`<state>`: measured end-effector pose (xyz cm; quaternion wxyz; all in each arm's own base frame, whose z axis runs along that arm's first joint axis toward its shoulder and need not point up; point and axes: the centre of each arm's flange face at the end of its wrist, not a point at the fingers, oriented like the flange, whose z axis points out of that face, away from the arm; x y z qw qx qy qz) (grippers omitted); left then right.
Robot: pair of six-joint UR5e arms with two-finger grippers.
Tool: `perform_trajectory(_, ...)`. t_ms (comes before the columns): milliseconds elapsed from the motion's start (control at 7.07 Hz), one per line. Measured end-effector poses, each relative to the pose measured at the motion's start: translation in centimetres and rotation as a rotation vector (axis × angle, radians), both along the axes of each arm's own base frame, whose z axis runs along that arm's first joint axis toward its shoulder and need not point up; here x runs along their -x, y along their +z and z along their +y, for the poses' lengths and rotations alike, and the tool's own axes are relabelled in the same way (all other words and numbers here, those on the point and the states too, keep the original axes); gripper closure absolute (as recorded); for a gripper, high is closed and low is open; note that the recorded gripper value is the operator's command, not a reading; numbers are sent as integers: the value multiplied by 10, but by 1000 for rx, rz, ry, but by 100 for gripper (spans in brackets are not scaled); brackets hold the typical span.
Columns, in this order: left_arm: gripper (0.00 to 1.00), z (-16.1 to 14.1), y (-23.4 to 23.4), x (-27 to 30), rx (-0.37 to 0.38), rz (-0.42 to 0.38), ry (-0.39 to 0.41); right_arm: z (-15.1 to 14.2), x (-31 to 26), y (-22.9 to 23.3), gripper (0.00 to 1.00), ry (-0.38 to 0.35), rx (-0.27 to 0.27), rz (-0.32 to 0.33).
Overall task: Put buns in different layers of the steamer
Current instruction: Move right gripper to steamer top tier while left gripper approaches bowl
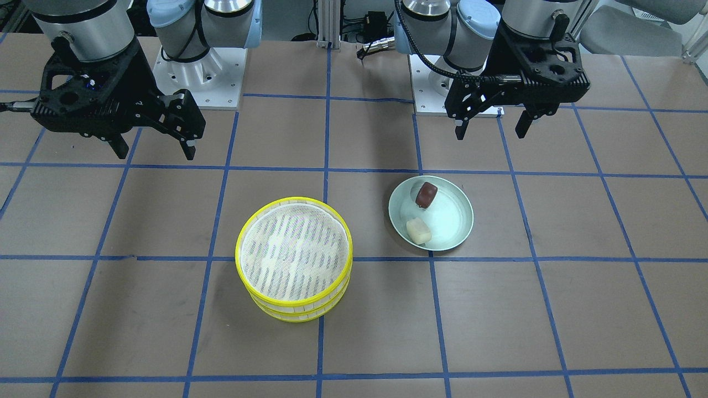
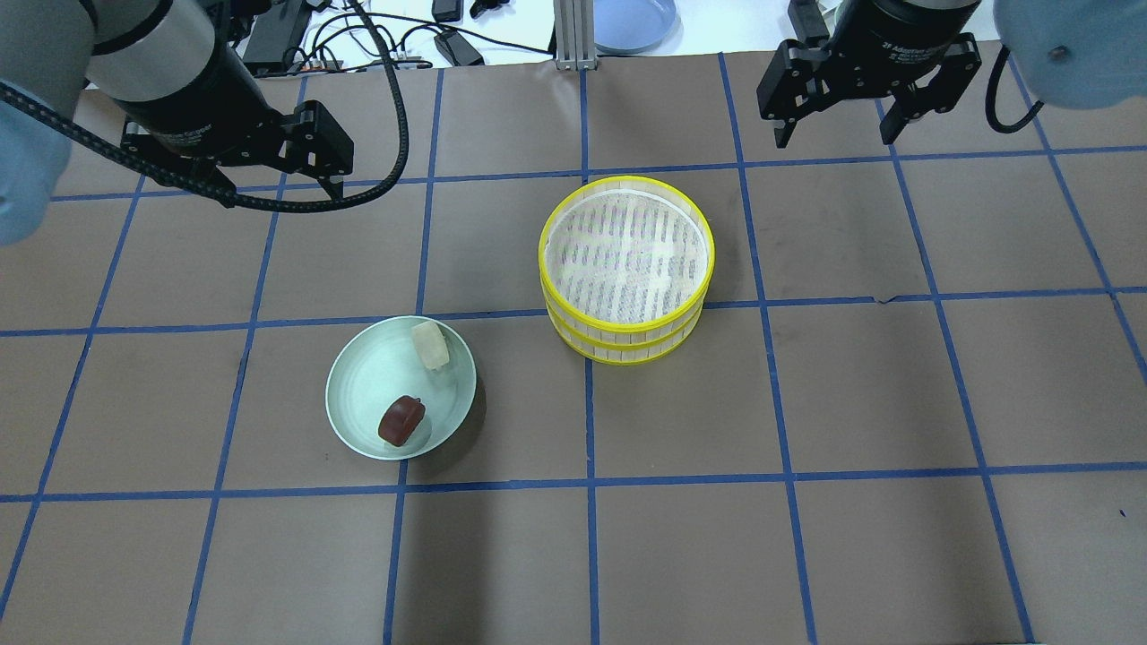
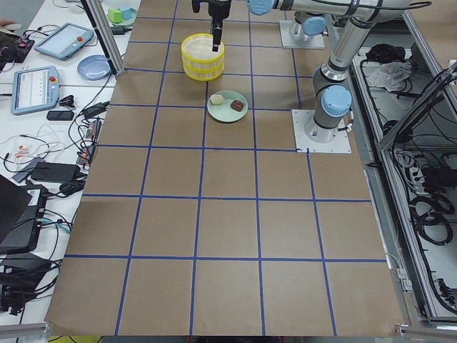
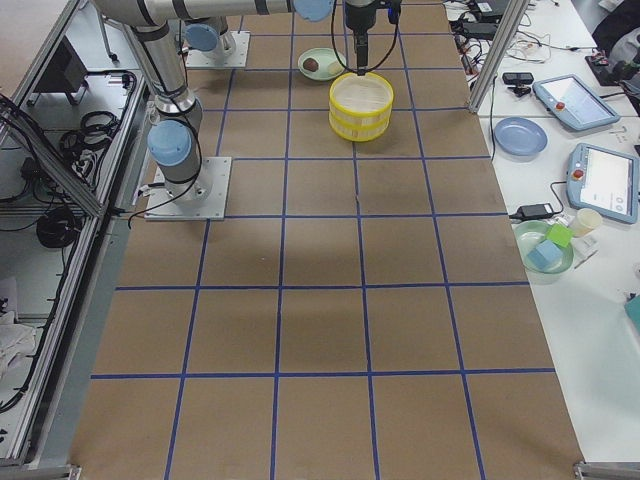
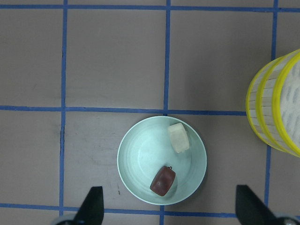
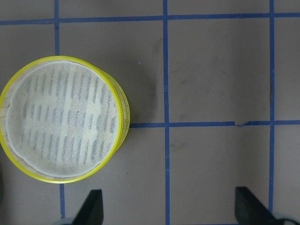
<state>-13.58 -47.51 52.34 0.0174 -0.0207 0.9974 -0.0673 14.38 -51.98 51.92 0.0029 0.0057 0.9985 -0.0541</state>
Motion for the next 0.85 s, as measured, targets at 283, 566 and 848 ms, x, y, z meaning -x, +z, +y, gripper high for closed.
perform_trajectory(283, 0, 0, 0, 0, -1, -1, 1, -1, 0, -2, 0, 0, -4, 5)
perform_trajectory(566, 0, 1, 0, 0, -5, -1, 2, -3, -1, -22, 0, 5, -42, 3)
perform_trajectory(848, 0, 3, 0, 0, -13, 0, 6, -4, -2, -81, 0, 2, -137, -5)
